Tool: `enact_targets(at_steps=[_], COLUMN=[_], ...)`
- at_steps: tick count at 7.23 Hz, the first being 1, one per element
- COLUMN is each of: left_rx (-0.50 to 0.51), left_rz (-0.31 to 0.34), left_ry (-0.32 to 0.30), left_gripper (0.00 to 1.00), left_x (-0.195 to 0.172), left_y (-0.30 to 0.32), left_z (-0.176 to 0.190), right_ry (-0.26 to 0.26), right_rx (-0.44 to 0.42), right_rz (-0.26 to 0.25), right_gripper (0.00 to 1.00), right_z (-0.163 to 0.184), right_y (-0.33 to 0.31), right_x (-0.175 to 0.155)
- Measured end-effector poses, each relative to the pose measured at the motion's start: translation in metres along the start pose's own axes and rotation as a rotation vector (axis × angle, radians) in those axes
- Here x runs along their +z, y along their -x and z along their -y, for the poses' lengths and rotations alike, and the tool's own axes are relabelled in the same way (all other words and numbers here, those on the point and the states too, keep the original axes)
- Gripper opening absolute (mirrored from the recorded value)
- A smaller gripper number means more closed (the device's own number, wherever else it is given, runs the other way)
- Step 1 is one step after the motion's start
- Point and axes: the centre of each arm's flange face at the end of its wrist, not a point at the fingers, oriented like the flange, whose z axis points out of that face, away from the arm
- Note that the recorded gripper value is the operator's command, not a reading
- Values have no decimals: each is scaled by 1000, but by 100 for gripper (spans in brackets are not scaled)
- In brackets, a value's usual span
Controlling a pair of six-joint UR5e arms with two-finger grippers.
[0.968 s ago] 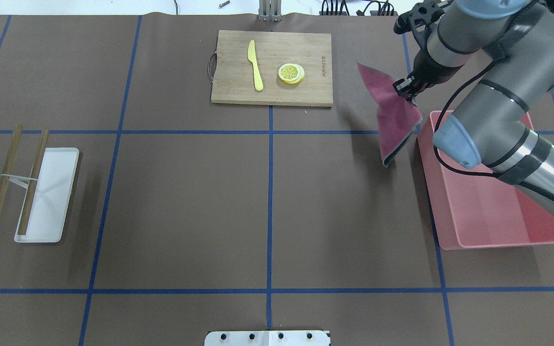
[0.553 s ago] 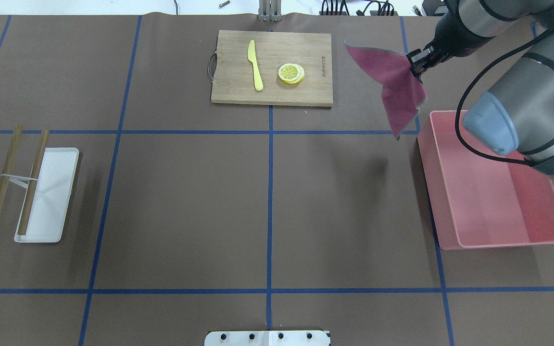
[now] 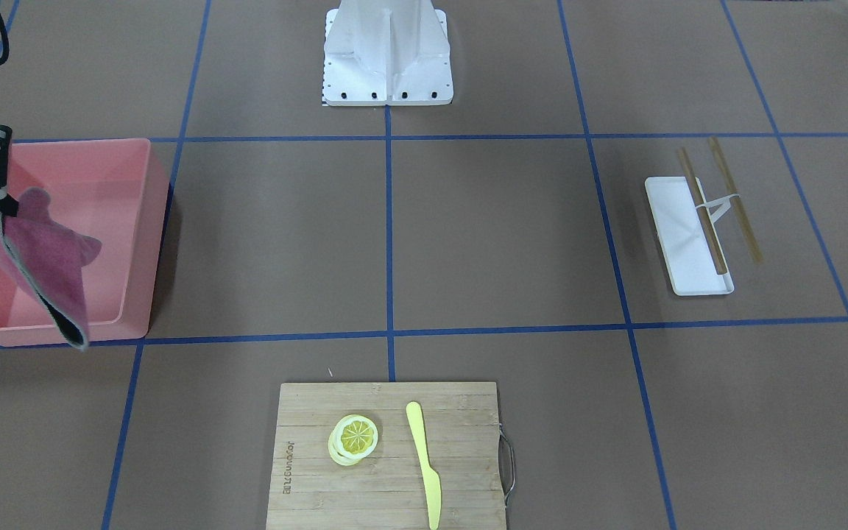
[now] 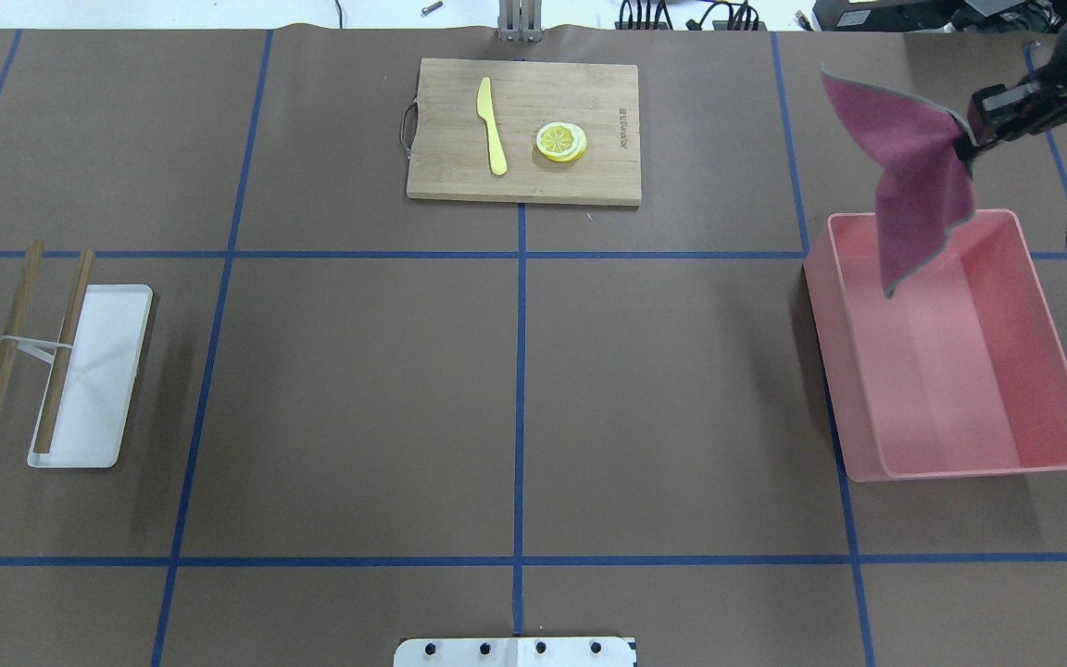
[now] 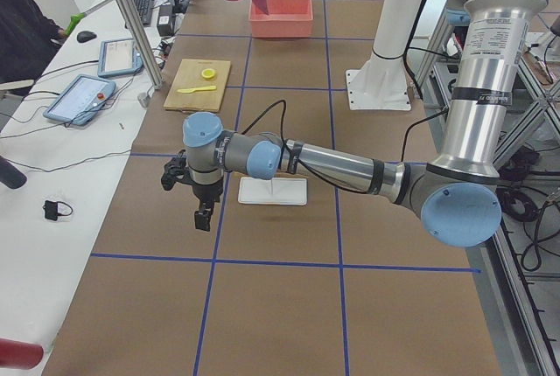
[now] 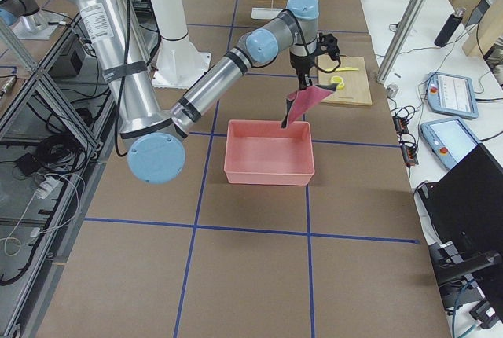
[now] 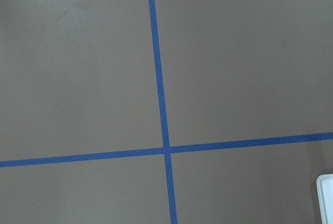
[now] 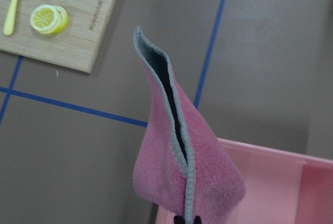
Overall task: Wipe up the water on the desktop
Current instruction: 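Lift the cloth with the right gripper and carry it over the pink bin, then open the right gripper to drop the cloth into the pink bin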
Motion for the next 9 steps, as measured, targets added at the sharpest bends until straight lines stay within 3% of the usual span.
enact_targets(at_steps=[1, 2, 3, 6, 9], left_rx=[0, 1, 2, 4, 6], left_rz=[-9, -13, -14, -15, -25], left_ry=[1, 0, 0, 0, 2], left_gripper=[98, 99, 98, 98, 98], left_x=[0, -1, -1, -1, -3], left_y=[-1, -2, -2, -2, -4], left_z=[-1, -2, -2, -2, -1], right_ry=[32, 54, 67, 100, 169], right_rx=[46, 75, 89, 130, 202], right_rz=[-21, -35, -39, -49, -103], right_gripper=[0, 59, 100, 100, 100], right_z=[-23, -37, -43, -47, -46], right_y=[-24, -38, -43, -48, -85], right_x=[5, 9, 13, 25, 60])
